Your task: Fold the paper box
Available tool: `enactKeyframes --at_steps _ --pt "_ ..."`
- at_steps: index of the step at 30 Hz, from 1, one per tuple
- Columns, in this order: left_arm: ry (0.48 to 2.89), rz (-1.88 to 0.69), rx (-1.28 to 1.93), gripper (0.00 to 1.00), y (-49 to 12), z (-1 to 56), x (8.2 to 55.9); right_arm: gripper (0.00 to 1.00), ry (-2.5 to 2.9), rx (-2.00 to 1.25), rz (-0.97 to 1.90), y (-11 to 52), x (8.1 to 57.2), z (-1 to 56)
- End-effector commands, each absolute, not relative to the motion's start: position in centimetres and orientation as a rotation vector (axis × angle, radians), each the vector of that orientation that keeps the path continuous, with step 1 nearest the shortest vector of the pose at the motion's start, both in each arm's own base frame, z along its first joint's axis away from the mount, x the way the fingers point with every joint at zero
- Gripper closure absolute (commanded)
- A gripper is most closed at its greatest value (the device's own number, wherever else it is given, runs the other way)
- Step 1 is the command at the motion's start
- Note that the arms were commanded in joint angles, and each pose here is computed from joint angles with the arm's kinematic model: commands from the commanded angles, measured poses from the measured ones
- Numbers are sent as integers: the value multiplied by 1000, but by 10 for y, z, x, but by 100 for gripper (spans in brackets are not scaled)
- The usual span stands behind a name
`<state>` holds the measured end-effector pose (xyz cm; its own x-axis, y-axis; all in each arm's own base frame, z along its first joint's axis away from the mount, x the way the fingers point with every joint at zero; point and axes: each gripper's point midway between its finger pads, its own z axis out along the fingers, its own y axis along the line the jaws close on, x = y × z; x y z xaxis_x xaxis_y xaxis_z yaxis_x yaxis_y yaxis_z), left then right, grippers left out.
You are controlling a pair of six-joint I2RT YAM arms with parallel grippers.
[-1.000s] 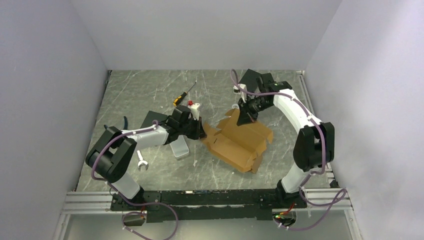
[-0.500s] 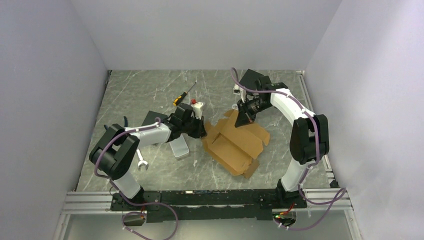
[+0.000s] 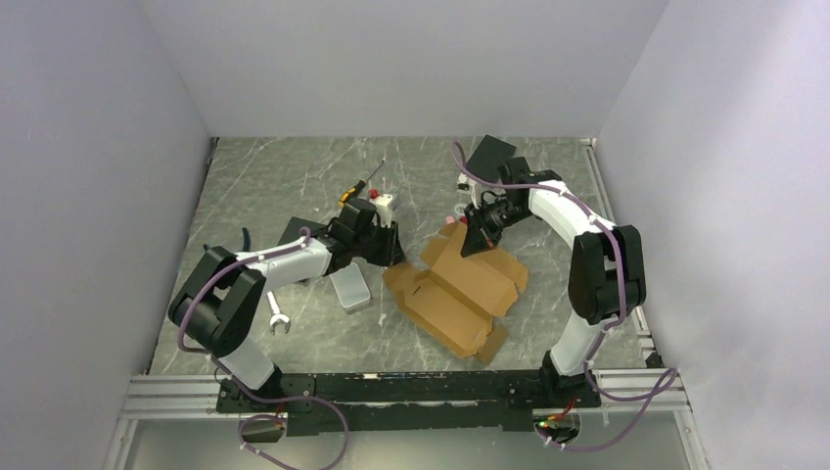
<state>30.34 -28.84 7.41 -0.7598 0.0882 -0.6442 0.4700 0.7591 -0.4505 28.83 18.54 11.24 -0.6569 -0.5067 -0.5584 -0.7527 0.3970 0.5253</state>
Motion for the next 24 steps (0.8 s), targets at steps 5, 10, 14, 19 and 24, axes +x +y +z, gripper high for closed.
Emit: enactKeyframes --at_steps 5,10,14,19,24 --pt "2333 -777 342 53 -275 110 307 100 2261 -1126 949 179 307 125" --pt "2345 -753 300 43 -256 123 297 100 2245 -1131 922 180 306 127" --pt "2410 -794 207 43 -243 115 271 100 2234 -1152 897 184 303 126" --pt "2488 -835 37 47 -227 106 236 100 2230 -1172 874 188 302 124" --pt "2462 -894 -20 47 -217 112 213 100 2218 -1163 803 185 309 129"
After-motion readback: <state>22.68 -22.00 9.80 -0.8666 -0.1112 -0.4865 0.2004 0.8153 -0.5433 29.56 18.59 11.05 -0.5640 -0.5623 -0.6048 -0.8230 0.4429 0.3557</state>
